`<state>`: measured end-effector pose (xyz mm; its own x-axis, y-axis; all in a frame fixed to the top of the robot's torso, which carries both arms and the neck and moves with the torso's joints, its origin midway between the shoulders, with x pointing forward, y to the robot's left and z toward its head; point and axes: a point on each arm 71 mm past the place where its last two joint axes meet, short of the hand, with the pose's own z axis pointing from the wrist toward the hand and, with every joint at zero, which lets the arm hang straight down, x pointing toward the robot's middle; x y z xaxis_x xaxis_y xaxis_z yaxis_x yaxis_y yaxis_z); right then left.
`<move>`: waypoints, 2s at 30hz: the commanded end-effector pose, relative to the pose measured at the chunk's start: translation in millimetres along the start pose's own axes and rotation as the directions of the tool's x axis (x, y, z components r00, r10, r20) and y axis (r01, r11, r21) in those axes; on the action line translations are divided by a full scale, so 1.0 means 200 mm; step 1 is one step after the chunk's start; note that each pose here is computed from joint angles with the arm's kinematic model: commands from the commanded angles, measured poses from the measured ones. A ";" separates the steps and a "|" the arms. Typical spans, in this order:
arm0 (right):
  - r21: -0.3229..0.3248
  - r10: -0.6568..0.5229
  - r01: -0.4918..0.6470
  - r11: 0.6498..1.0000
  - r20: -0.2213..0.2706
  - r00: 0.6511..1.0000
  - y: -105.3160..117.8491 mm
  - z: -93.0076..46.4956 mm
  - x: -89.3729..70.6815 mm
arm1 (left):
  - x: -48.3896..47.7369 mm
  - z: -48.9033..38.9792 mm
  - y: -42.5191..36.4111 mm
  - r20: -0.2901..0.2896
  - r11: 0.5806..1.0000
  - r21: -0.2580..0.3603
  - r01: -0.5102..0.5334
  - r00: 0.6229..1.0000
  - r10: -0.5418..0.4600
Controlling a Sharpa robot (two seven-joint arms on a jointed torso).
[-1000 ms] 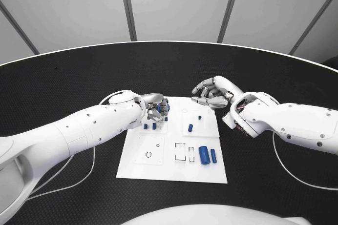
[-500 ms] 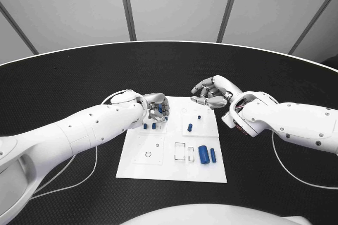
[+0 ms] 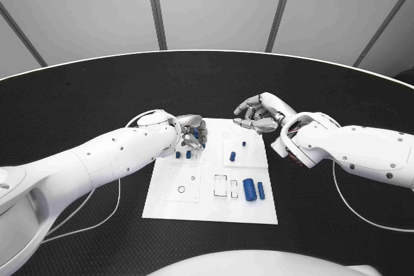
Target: Assemble the parts on the task board
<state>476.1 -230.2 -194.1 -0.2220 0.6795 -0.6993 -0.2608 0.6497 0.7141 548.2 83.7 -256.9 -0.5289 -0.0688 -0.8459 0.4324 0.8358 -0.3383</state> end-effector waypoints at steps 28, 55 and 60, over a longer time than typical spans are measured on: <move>-0.001 0.001 -0.001 1.000 -0.002 1.000 0.00 0.00 0.00 | 0.026 0.021 -0.005 -0.028 1.000 -0.014 0.001 1.000 -0.002; 0.000 0.001 -0.001 1.000 -0.002 1.000 0.00 0.00 0.00 | 0.012 0.017 -0.002 0.012 1.000 -0.011 0.003 1.000 -0.003; 0.000 0.001 -0.001 1.000 -0.001 1.000 0.00 0.00 0.00 | 0.009 0.003 0.001 0.028 1.000 -0.002 0.012 1.000 -0.011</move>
<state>475.2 -229.9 -193.7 -0.2238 0.6798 -0.6984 -0.2609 0.6486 0.7150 548.1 83.0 -259.0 -0.5141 -0.0906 -0.8529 0.4251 0.8368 -0.3452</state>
